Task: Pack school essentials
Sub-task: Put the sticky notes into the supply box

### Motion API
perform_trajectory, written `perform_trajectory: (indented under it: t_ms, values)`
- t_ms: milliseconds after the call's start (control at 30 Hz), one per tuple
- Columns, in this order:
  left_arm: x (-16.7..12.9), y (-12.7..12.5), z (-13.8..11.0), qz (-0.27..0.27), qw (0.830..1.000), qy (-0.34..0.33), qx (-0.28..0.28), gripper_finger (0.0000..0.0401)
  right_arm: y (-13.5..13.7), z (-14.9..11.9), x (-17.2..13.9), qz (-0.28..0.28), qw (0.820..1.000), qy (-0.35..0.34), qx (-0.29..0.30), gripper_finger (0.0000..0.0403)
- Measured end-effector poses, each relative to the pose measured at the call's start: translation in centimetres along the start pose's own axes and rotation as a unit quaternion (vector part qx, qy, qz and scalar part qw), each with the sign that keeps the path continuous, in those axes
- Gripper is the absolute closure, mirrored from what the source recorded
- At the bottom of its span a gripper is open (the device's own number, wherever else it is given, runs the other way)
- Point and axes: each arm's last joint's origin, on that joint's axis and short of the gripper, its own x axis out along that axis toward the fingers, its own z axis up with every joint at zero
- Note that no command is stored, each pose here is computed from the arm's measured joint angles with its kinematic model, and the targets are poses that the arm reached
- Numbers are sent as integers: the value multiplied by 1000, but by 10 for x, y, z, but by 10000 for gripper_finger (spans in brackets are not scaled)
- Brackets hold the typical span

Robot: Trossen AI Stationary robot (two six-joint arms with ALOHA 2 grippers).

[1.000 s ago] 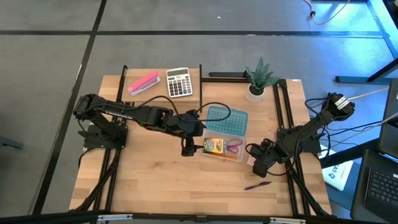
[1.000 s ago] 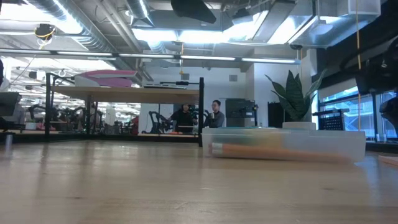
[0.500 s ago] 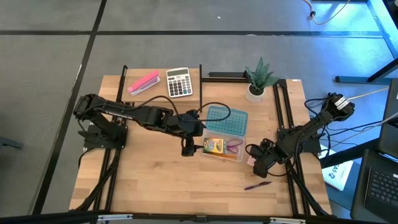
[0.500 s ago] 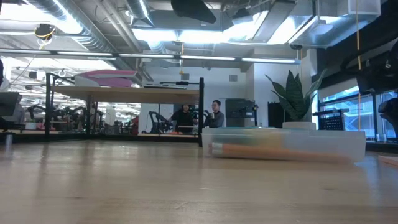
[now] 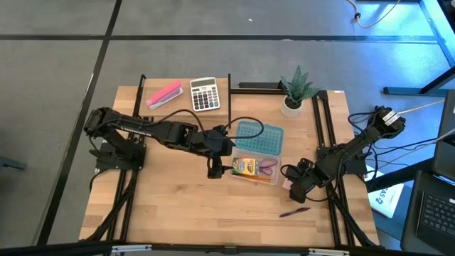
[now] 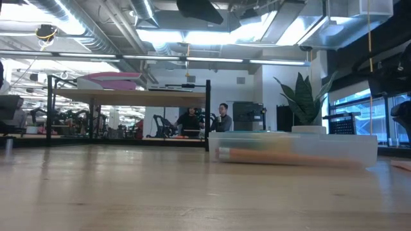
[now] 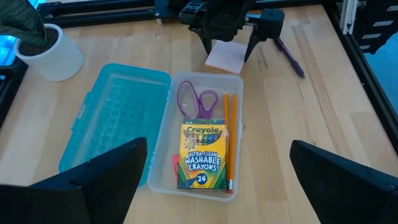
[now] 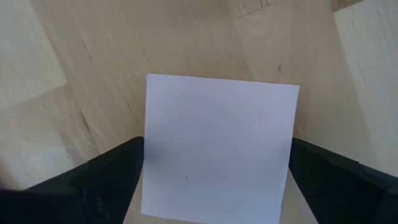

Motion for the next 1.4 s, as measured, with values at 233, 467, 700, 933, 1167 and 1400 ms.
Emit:
perform_trajectory:
  t_ms: [233,467,700,933,1167,1400]
  values:
    - [0,0,0,0,1000,0,0,12,0,0,0,-1,1000,0,2,18]
    - [0,0,0,0,1000,0,0,12,0,0,0,-1,1000,-2,24,18]
    - [0,0,0,0,1000,0,0,12,0,0,0,0,1000,-4,25,18]
    - [0,0,0,0,1000,0,0,12,2,2,-2,2,1000,-2,26,18]
    - [0,0,0,0,1000,0,0,12,2,2,-2,2,999,-2,34,18]
    - [0,0,0,0,1000,0,0,12,3,2,-4,13,999,-4,44,18]
